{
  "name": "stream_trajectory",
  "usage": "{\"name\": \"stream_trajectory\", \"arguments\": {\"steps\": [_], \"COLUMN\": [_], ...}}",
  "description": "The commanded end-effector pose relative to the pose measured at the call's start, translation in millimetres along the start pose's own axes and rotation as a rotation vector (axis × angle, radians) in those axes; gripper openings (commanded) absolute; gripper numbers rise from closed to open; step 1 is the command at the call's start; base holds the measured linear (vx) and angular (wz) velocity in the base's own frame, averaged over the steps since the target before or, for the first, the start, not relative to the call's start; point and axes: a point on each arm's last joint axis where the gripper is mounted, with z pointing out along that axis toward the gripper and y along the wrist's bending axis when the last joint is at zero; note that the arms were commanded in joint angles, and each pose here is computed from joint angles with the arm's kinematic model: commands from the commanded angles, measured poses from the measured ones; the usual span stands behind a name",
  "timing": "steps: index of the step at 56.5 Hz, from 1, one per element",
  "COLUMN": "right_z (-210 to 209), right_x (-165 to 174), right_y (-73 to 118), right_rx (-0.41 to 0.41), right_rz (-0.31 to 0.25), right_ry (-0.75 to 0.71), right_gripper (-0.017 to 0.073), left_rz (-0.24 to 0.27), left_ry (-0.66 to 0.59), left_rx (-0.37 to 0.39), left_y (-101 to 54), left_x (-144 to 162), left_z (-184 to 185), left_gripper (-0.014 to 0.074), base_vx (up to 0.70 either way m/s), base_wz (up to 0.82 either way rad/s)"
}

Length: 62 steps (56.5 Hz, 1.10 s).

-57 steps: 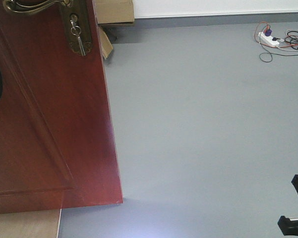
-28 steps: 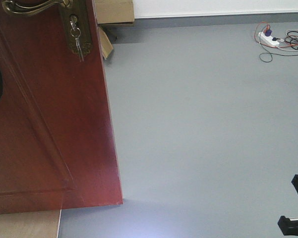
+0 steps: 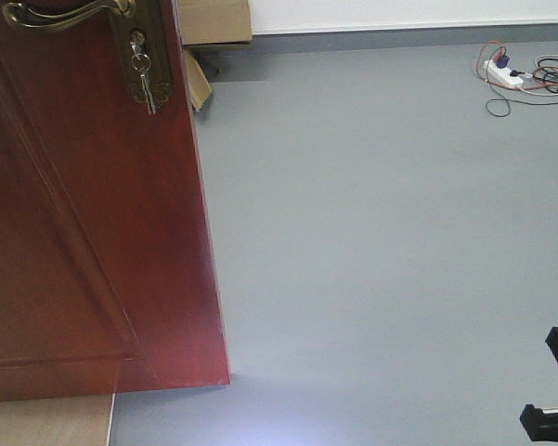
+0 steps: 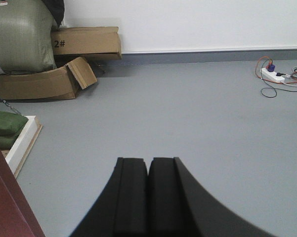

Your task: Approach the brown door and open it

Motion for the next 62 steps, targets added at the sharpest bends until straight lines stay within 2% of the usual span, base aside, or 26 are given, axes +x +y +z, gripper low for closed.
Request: {"name": "stream_trajectory", "arguments": {"steps": [1, 13, 25, 39, 62], "right_z": [0, 0, 0, 0, 0], "right_x": [-6, -6, -6, -6, -6], "right_y": [-0.4, -0.4, -0.4, -0.4, -0.4], "right_rx": [0.003, 0.003, 0.003, 0.003, 0.003], "right_rz": [-0.010, -0.010, -0.010, -0.010, -0.010], "right_ry": [-0.079, -0.079, -0.079, -0.079, -0.079], "right_gripper": [0.0000, 0.0000, 0.0000, 0.0000, 0.0000], "left_rz": [-0.006, -0.017, -0.016, -0.015, -0.016], "left_ry": [-0.135, -0.157, -0.157, -0.130, -0.182], "left_rx": [0.017, 0.008, 0.000, -0.003, 0.002], "left_y": [-2.3, 6.5, 14.3, 20.3, 33.1], "left_x": [-14, 38, 88, 132, 220], "left_z": [-23, -45, -84, -135, -206], "left_gripper": [0.0067, 0.0067, 0.0067, 0.0067, 0.0067], "base_vx": [0.00, 0.00, 0.00, 0.00, 0.00], "base_wz": [0.00, 0.00, 0.00, 0.00, 0.00]}}
